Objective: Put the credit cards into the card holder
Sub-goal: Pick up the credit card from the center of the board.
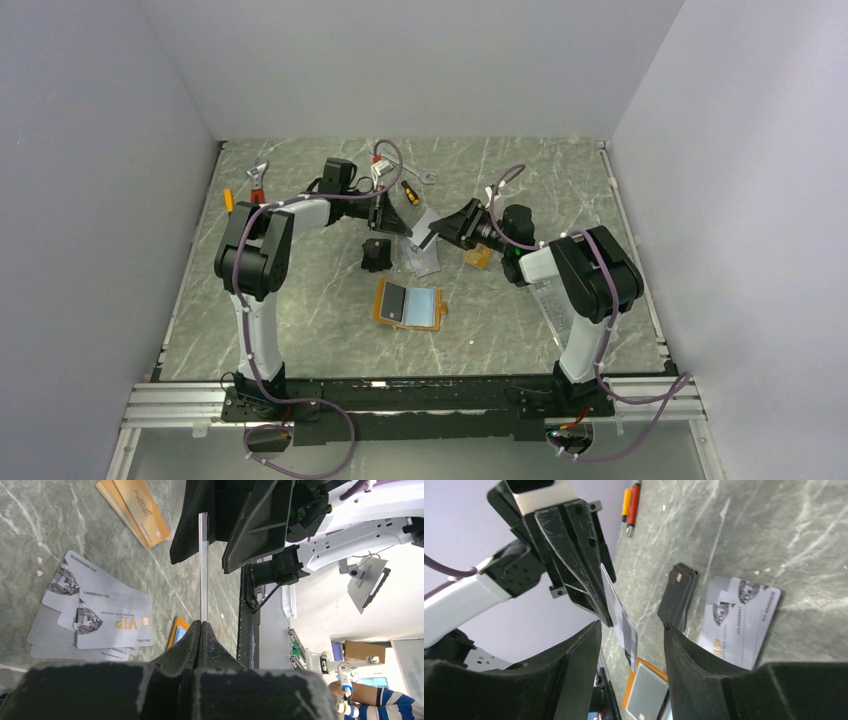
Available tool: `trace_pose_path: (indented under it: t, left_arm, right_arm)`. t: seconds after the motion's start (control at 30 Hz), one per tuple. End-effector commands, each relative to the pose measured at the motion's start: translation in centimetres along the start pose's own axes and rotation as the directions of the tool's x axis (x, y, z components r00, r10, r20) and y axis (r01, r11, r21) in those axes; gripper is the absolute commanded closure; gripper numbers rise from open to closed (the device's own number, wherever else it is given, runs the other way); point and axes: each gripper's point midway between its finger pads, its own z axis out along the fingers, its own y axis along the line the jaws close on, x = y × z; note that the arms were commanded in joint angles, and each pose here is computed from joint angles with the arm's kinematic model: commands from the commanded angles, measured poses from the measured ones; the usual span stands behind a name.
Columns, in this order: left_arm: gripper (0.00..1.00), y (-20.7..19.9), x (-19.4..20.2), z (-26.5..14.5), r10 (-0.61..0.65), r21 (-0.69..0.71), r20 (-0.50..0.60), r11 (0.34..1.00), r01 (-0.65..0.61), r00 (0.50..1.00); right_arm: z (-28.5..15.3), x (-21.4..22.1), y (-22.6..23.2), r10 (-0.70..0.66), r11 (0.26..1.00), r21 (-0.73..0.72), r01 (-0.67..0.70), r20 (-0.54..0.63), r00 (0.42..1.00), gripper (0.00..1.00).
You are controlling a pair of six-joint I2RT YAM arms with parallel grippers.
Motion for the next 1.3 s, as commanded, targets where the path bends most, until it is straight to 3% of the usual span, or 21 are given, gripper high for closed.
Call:
trace_pose_path:
  t: [0.0, 0.07, 0.17, 0.23, 0.3, 0.43, 0.57, 0.67, 0.93, 1.17, 1.27]
  left_arm:
    - [1.0, -3.3, -0.9, -0.5, 0.084, 0.066, 0.012, 0.994, -0.084, 0.996]
    - [1.0, -3.5, -0.8, -0.5, 0.082, 0.067, 0.014, 0.994, -0.083, 0.997]
    - [1.0, -3.6, -0.5, -0.6, 0.079, 0.065, 0.015, 0.995, -0.08, 0.997]
    - [0.98, -3.8, -0.6, -0.6, 0.08, 0.064, 0.019, 0.995, -0.081, 0.997]
    - [0.9, -4.1, -0.6, -0.5, 0.081, 0.063, 0.021, 0.995, -0.082, 0.997]
    - [0.67, -4.5, -0.7, -0.4, 0.093, 0.065, 0.015, 0.993, -0.094, 0.996]
    - [0.34, -4.4, -0.9, -0.3, 0.086, 0.084, 0.008, 0.993, -0.086, 0.996]
    - [0.27, -4.9, -1.1, -0.3, 0.075, 0.114, 0.016, 0.991, -0.076, 0.997]
    - [0.29, -6.2, -1.5, -0.1, 0.108, 0.16, 0.037, 0.981, -0.113, 0.993]
    - [0.61, -7.4, -1.9, -0.7, 0.117, 0.201, 0.056, 0.972, -0.126, 0.992]
    - [0.66, -7.4, -2.1, -1.0, 0.109, 0.204, 0.067, 0.972, -0.12, 0.992]
  right_arm:
    - [0.4, -1.6, 3.6, -0.039, 0.989, -0.138, 0.044, 0.042, 0.998, 0.48]
    - [0.6, -1.8, 4.1, -0.04, 0.987, -0.152, 0.047, 0.047, 0.998, 0.52]
    - [0.7, -1.5, 4.5, -0.037, 0.986, -0.163, 0.043, 0.038, 0.999, 0.68]
    - [0.6, -1.1, 4.5, -0.046, 0.987, -0.152, 0.049, 0.026, 0.999, 0.85]
    - [0.4, -0.7, 4.2, -0.052, 0.99, -0.134, 0.054, 0.018, 0.998, 0.99]
    - [-0.2, 0.0, 4.4, -0.074, 0.988, -0.136, 0.072, -0.009, 0.997, 1.0]
    - [-0.2, 0.8, 5.4, -0.115, 0.978, -0.182, 0.1, -0.078, 0.99, 1.0]
    - [0.1, 1.7, 5.9, -0.132, 0.97, -0.223, 0.096, -0.155, 0.979, 1.0]
    - [1.9, 2.8, 6.9, -0.187, 0.966, -0.219, 0.14, -0.211, 0.959, 1.0]
    - [1.6, 2.2, 4.6, -0.189, 0.981, -0.084, 0.176, -0.18, 0.966, 0.94]
    - [1.0, 2.0, 4.0, -0.185, 0.982, -0.054, 0.179, -0.163, 0.969, 0.94]
